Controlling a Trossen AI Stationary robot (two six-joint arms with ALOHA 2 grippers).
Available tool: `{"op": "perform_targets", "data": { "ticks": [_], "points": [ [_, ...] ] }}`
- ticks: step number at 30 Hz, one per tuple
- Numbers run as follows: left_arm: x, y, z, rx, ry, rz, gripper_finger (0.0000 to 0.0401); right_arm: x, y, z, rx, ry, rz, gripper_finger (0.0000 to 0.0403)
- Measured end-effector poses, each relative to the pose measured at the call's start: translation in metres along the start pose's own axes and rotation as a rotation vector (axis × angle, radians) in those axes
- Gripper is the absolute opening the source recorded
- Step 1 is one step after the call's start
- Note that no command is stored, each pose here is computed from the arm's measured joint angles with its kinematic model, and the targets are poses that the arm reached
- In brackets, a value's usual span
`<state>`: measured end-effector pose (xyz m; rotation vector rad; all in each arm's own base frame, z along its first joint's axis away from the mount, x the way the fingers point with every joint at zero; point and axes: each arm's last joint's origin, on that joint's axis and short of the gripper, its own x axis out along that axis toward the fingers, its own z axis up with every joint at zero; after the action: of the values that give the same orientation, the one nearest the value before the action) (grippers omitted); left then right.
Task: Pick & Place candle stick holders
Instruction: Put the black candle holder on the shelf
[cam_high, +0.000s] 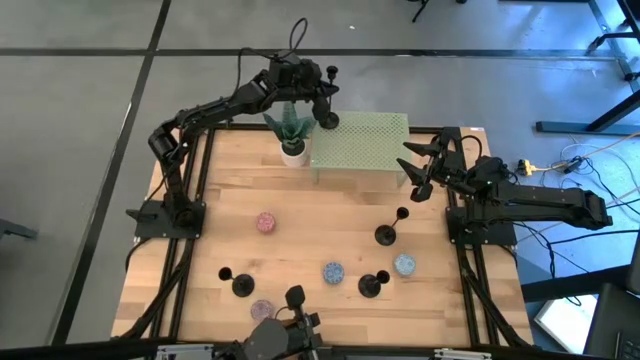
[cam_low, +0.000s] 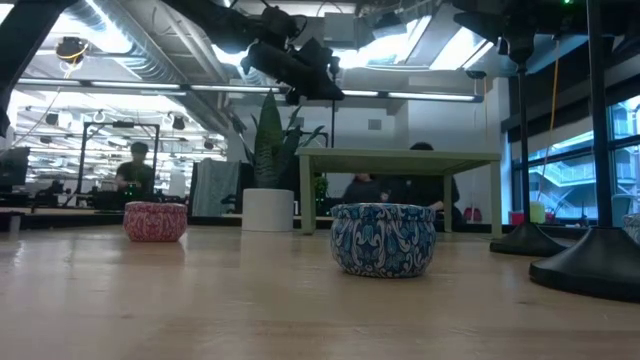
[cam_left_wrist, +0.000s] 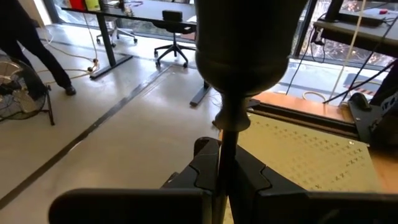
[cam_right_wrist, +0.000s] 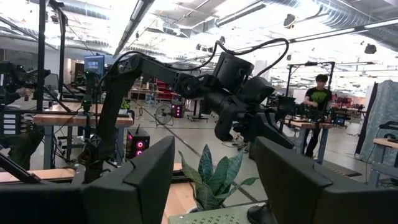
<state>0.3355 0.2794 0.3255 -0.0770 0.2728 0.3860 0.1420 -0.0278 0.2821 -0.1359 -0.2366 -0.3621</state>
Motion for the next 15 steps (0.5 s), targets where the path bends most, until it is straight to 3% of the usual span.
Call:
{"op": "perform_targets", "data": {
  "ticks": [15],
  "points": [
    [-0.0021,-0.004,-0.0018,0.019,0.036,-0.006,0.0044,0.0,0.0,0.0,0.0,0.0,0.0,0.0226]
  ]
}}
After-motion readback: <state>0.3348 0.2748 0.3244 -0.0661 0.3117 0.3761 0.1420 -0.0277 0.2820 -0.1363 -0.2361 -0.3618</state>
